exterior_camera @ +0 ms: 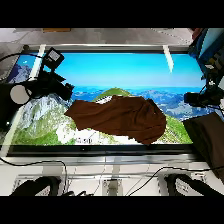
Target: Fold the clothes and pants, and hang the long-sleeved shirts on hangers.
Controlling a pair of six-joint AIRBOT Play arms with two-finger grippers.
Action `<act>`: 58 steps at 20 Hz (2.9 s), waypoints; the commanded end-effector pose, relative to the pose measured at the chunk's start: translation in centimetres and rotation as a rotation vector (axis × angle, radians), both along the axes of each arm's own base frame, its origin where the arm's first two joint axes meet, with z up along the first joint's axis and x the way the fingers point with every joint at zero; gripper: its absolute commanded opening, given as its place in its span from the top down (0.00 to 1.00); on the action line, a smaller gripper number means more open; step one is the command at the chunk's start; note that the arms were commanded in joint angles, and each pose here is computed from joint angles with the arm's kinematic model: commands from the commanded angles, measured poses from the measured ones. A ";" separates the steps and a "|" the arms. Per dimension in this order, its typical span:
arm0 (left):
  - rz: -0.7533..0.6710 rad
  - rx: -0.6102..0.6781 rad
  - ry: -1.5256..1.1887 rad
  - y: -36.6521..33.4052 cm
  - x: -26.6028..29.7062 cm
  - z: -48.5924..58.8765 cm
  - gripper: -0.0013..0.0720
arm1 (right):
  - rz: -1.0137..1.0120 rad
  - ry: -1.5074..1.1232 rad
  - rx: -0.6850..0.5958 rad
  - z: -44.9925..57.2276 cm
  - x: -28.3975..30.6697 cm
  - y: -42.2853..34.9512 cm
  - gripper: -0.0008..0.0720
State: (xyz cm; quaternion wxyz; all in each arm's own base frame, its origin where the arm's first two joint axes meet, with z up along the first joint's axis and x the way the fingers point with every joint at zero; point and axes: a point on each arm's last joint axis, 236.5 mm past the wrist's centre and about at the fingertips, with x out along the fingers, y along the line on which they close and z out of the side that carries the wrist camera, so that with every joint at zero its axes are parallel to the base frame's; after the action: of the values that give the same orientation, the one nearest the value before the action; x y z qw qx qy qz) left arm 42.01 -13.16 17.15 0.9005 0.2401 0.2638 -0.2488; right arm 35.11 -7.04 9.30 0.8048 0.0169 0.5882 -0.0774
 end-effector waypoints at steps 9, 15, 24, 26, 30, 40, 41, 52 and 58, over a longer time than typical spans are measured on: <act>0.000 0.000 -0.001 0.0 0.0 0.0 0.35 | 0.005 -0.074 -0.013 0.6 1.7 -0.2 0.97; 0.000 0.000 -0.001 0.0 0.0 0.0 0.35 | 0.006 -0.086 -0.005 0.7 2.0 0.0 0.97; -0.008 -0.049 0.011 -0.8 -0.2 0.2 0.35 | 0.201 0.517 0.208 -15.2 -13.4 5.2 0.97; -0.013 -0.080 0.018 -1.3 -0.4 0.4 0.35 | 0.170 0.516 0.318 -16.9 -14.4 7.8 0.96; -0.015 -0.091 0.021 -1.5 -0.4 0.4 0.35 | -0.047 0.367 0.454 -17.4 -10.8 10.7 0.45; -0.003 -0.105 0.032 -1.5 -0.4 0.2 0.35 | -0.302 0.442 0.526 -20.8 -10.0 11.6 0.57; 0.006 -0.115 0.038 -1.5 -0.4 0.2 0.35 | -0.310 0.418 0.527 -21.1 -9.4 11.5 0.76; 0.193 -0.267 0.141 -0.4 -0.4 -0.5 0.76 | 0.171 -0.243 0.770 0.2 1.8 17.3 0.97; 0.493 -0.096 0.494 8.8 -2.8 -9.7 0.47 | 0.299 -0.463 0.291 8.7 -1.7 11.0 0.97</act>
State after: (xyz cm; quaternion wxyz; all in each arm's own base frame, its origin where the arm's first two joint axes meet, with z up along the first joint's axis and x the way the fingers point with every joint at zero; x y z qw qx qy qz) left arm 41.27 -8.25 11.70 0.8969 0.0770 0.4129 -0.1385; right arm 35.54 6.96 15.06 0.8771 0.1589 0.4172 0.1771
